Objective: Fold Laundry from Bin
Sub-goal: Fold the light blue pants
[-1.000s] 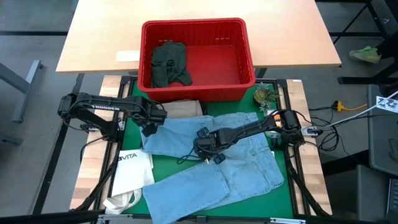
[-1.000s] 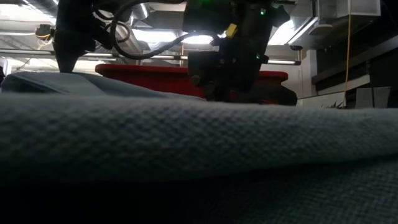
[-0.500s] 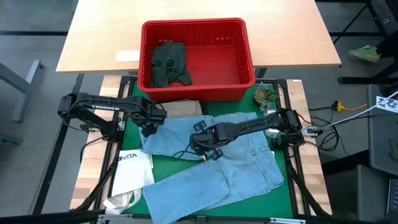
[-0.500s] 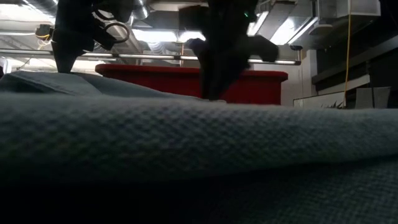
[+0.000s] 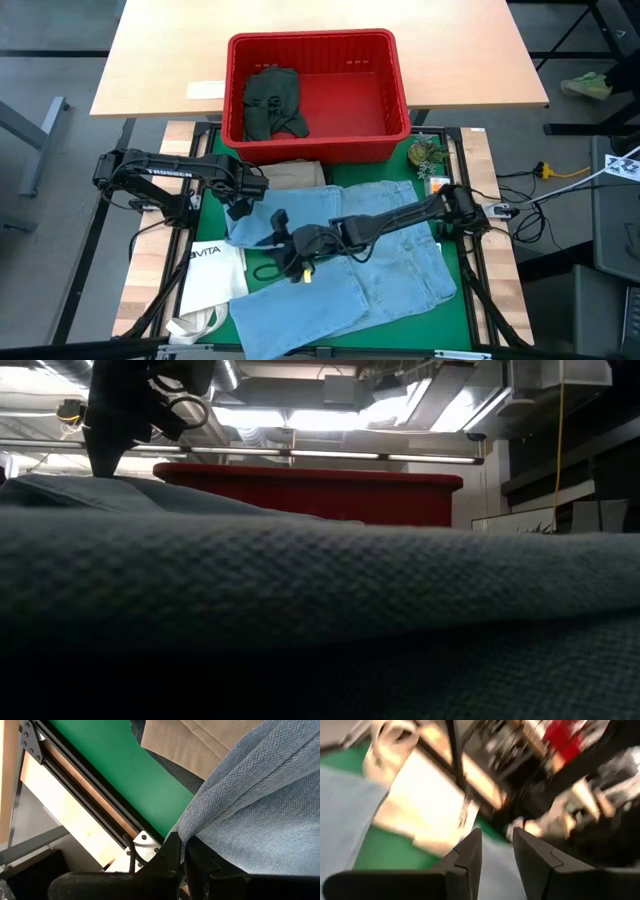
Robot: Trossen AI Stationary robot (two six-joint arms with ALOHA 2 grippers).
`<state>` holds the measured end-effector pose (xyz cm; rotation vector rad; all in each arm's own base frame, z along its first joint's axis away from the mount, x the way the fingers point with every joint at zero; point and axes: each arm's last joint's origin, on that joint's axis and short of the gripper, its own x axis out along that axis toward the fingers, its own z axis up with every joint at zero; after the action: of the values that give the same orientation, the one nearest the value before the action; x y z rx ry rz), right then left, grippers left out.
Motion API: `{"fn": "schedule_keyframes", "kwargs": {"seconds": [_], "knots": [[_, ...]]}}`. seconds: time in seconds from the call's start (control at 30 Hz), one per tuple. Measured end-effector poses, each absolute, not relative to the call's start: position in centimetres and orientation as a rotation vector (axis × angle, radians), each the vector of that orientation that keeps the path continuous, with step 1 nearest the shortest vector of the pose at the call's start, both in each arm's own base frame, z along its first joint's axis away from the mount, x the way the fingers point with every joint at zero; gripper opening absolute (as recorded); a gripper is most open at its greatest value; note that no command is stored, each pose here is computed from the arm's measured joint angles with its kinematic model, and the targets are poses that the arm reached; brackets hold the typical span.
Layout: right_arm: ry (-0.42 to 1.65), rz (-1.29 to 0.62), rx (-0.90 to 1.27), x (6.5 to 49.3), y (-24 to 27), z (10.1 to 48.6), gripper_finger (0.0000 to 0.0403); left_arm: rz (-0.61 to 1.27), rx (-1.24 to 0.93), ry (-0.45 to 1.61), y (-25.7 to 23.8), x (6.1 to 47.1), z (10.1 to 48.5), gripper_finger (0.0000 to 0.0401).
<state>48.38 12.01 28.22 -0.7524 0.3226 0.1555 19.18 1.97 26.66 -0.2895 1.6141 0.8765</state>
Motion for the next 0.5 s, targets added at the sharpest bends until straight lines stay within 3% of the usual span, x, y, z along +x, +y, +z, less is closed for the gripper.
{"fn": "schedule_keyframes", "kwargs": {"seconds": [0.13, 0.5], "knots": [[0.239, 0.160, -0.774, 49.8, 12.4, 26.5, 0.0113, 0.868, -0.303, 1.620, 1.9, 19.2, 26.6, 0.0004], [0.333, 0.155, -0.845, 51.8, 11.7, 20.4, 0.0113, 0.861, -0.314, 1.623, 1.9, 19.2, 26.6, 0.0004]]}}
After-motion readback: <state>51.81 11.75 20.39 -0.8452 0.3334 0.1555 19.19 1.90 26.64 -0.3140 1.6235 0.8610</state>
